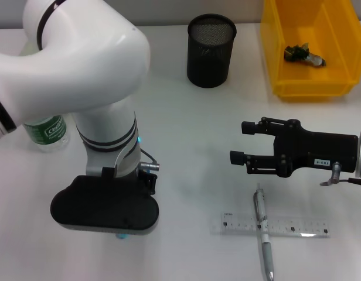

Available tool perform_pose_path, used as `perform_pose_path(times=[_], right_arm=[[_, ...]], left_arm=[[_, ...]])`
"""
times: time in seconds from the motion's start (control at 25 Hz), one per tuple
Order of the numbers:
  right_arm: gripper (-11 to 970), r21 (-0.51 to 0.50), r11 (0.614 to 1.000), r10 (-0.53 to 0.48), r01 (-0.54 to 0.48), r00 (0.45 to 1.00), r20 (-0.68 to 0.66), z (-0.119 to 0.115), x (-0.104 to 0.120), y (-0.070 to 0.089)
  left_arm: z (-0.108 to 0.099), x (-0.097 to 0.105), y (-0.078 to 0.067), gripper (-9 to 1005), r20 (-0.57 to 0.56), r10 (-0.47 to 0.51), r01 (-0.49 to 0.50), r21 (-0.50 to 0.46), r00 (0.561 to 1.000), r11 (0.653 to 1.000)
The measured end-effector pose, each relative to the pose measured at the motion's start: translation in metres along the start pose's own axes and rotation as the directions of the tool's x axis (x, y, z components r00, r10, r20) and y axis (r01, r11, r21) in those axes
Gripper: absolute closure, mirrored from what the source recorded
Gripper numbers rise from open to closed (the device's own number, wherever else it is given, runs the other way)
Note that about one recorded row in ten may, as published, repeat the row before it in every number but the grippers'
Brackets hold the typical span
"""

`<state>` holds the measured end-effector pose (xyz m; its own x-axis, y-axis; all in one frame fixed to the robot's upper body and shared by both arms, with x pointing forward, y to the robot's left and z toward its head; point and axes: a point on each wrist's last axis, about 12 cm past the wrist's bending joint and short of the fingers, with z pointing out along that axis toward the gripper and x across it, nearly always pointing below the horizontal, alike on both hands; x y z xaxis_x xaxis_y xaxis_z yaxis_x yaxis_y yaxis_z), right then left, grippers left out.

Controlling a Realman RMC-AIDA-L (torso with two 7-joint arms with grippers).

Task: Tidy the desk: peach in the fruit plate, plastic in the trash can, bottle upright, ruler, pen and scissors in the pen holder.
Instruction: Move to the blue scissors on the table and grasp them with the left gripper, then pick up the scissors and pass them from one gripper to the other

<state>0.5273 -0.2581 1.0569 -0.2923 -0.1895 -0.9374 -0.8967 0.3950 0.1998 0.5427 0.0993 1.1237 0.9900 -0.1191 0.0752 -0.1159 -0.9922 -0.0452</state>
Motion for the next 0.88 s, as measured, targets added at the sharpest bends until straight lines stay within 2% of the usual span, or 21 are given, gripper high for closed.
perform_pose_path(times=[0.44,0.56,0.72,0.8,0.88], right_arm=[[168,0.000,1.000,-0.002,0.002,1.000,0.000,0.000,0.000,0.000],[168,-0.005,1.000,-0.003,0.003,1.000,0.002,0.000,0.000,0.000],[169,-0.020,1.000,-0.004,0.004,1.000,0.008,-0.001,-0.001,0.002],[169,-0.025,1.000,0.000,0.000,1.000,0.011,-0.002,0.000,0.003],[169,-0.025,1.000,0.002,-0.002,1.000,0.012,-0.003,0.000,0.004]], left_arm=[[-0.004,0.002,0.000,757,0.010,-0.041,0.041,0.010,0.999,0.999],[-0.010,0.005,-0.003,758,0.031,-0.088,0.089,-0.015,0.996,0.996],[-0.022,0.009,-0.007,758,0.115,-0.162,0.169,-0.056,0.980,0.984],[-0.032,0.013,-0.013,758,0.187,-0.239,0.261,-0.104,0.953,0.960],[-0.034,0.014,-0.014,757,0.206,-0.264,0.293,-0.126,0.942,0.948]])
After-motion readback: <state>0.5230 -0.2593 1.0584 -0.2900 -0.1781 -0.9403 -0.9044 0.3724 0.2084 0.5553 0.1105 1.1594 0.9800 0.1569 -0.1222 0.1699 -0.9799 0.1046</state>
